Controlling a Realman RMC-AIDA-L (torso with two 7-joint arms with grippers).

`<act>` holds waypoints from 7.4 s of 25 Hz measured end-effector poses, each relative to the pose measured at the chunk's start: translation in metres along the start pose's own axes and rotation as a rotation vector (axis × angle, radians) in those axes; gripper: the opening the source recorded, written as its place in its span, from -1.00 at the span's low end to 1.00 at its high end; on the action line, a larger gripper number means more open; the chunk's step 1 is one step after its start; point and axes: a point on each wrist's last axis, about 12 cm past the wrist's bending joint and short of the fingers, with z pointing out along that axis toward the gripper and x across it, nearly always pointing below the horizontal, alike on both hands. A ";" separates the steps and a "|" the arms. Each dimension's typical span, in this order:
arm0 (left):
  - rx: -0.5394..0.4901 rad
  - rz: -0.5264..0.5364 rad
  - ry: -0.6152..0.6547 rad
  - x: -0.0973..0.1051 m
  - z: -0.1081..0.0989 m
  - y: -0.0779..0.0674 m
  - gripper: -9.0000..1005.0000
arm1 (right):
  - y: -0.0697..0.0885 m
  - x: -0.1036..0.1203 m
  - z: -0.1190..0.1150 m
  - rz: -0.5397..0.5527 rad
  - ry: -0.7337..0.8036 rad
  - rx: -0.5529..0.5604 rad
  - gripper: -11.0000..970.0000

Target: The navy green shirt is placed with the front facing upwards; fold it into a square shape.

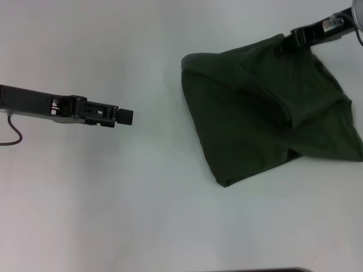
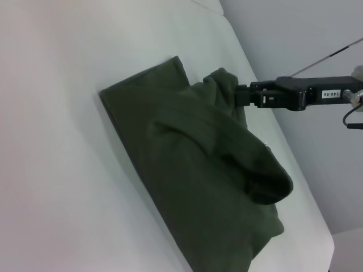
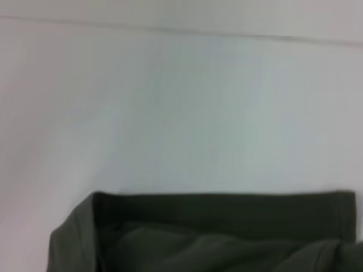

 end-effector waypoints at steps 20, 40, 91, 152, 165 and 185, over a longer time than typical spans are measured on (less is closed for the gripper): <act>-0.015 0.004 -0.012 -0.004 -0.003 0.001 0.56 | 0.014 -0.020 -0.038 -0.073 -0.076 -0.013 -0.13; -0.036 -0.052 -0.087 -0.014 -0.029 0.004 0.56 | 0.047 0.010 -0.041 -0.218 0.314 -0.157 -0.13; -0.017 -0.050 -0.084 -0.005 -0.022 0.007 0.56 | 0.048 -0.036 -0.032 -0.290 0.082 0.211 -0.86; -0.008 -0.050 -0.084 -0.004 -0.017 0.007 0.56 | 0.025 -0.035 -0.075 -0.174 -0.057 0.141 -0.35; -0.010 -0.049 -0.085 -0.004 -0.018 0.007 0.56 | 0.026 -0.035 -0.074 -0.178 -0.052 0.143 -0.31; -0.015 -0.048 -0.090 -0.005 -0.018 0.008 0.56 | 0.040 -0.030 -0.061 -0.313 -0.005 0.114 0.13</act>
